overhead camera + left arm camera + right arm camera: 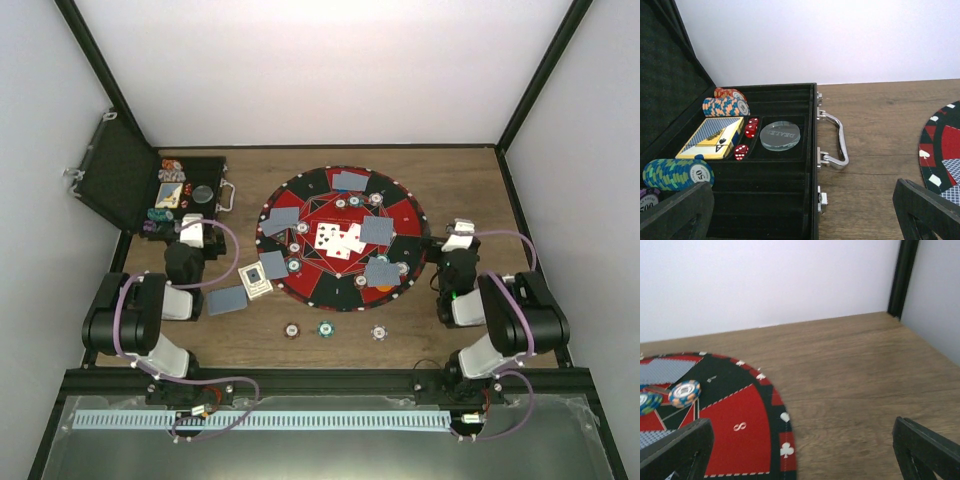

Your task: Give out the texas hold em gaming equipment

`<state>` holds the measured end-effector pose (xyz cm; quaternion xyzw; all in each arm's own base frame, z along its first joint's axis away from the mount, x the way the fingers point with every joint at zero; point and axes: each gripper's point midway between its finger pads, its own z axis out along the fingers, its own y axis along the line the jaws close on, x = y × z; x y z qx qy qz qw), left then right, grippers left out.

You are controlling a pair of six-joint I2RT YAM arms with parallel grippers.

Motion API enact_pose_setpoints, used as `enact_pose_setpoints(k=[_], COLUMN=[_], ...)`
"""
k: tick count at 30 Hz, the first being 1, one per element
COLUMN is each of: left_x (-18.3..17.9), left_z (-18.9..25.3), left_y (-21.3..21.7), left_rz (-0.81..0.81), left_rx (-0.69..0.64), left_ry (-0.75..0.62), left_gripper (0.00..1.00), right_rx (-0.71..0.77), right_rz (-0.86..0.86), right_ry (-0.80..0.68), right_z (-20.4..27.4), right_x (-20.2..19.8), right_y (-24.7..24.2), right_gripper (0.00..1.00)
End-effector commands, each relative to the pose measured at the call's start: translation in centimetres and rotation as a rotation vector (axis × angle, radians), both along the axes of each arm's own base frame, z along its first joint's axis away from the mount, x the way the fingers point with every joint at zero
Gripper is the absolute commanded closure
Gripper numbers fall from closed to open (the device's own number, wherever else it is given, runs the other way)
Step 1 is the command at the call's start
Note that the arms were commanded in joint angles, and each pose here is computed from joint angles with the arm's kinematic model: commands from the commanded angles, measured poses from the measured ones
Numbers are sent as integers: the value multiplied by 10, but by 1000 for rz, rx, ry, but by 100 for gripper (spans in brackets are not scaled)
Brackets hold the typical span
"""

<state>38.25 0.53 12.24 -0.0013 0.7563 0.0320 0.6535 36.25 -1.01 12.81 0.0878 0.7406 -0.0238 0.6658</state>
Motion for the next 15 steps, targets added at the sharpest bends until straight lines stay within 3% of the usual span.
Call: enact_pose_setpoints(k=[1, 15], left_x=[5, 6], left_z=[14, 13], left_y=[6, 10], left_rz=[32, 56], left_rx=[-27, -36], left_ry=[-52, -45], left_gripper=[0, 0], right_rx=[-48, -45], right_rz=[107, 104], right_ry=[-69, -82], right_z=[19, 20], right_x=[15, 14], right_y=[16, 14], right_gripper=[0, 0])
